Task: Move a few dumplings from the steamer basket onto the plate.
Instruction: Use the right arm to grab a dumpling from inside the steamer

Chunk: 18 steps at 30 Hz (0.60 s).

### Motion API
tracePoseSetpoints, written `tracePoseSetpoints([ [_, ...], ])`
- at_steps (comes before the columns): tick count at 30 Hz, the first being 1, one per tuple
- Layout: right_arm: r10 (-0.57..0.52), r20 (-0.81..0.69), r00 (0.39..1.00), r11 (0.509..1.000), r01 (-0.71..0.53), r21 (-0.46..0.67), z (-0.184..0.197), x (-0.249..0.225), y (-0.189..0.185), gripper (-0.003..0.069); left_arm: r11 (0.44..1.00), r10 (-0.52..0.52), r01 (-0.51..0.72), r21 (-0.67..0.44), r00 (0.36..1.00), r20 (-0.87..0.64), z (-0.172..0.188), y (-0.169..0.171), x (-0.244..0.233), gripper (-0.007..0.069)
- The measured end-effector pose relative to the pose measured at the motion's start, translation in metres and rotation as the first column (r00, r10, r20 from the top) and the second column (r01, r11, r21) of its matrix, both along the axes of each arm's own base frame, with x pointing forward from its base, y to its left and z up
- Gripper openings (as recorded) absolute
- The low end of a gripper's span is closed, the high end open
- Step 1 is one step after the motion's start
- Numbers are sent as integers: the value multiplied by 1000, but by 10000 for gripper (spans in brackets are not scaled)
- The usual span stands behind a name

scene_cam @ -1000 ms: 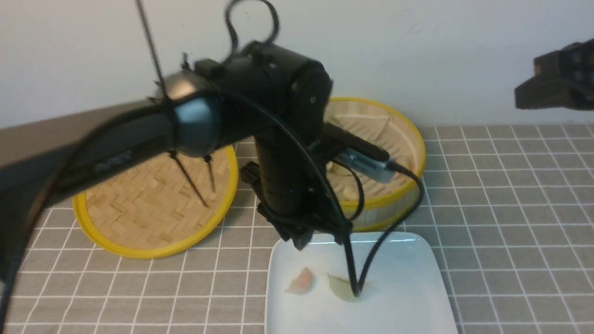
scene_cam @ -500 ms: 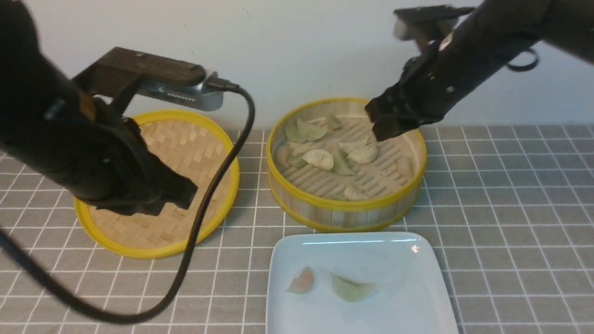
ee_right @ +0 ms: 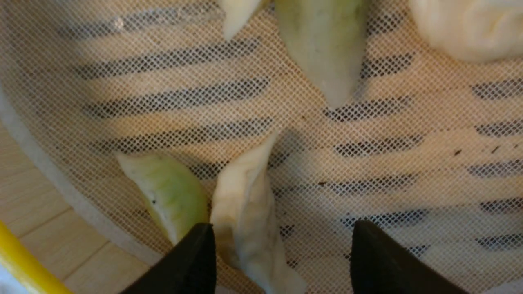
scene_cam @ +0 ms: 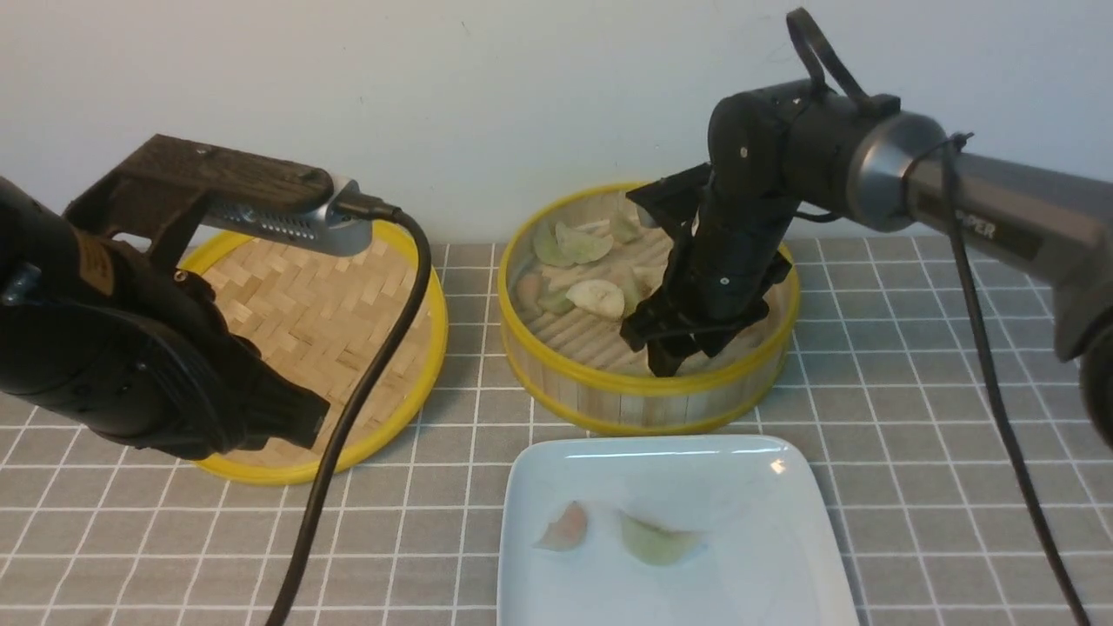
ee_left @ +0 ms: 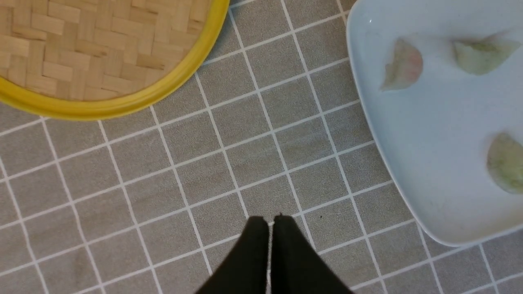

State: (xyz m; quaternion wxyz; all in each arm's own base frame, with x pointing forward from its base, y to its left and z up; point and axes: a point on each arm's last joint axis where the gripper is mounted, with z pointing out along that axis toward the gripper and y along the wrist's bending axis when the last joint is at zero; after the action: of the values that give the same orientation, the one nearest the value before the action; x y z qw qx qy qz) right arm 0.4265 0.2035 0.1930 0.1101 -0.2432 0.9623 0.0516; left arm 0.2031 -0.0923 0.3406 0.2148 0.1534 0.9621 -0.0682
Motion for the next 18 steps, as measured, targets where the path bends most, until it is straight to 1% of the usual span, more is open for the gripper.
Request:
tracePoseSetpoints([
  [4,-1,-6,1000,1000,1,5,-2,0,1,408,1000,0,0,0,1000,0,0,0,0,-5],
  [6,-4,-22,1000,1000,4,7,-10,2,2,407,1000,0,0,0,1000,0,0,0,0,-5],
  [8,-5,-26,1000,1000,5,10,-14,3,4,384,1000,0,0,0,1000,-1,0,0,0,-5],
  [9,-5,-26,1000,1000,6,10,-15,3,4,360,1000,0,0,0,1000,-1,0,0,0,-5],
  [10,-6,-32,999,1000,6,8,-19,4,4,314,1000,0,0,0,1000,-1,0,0,0,-5],
  [11,-2,-28,1000,1000,3,2,-18,4,4,221,1000,0,0,0,1000,-3,0,0,0,-5],
  [12,-2,-31,1000,1000,2,1,-17,4,4,171,1000,0,0,0,1000,-3,0,0,0,-5],
  [16,1,-36,999,1000,-1,-2,-5,3,4,184,1000,0,0,0,1000,-3,0,0,0,-5],
  [18,-1,11,1000,1000,1,20,18,3,4,184,1000,0,0,-1,1000,-2,0,0,0,-5],
])
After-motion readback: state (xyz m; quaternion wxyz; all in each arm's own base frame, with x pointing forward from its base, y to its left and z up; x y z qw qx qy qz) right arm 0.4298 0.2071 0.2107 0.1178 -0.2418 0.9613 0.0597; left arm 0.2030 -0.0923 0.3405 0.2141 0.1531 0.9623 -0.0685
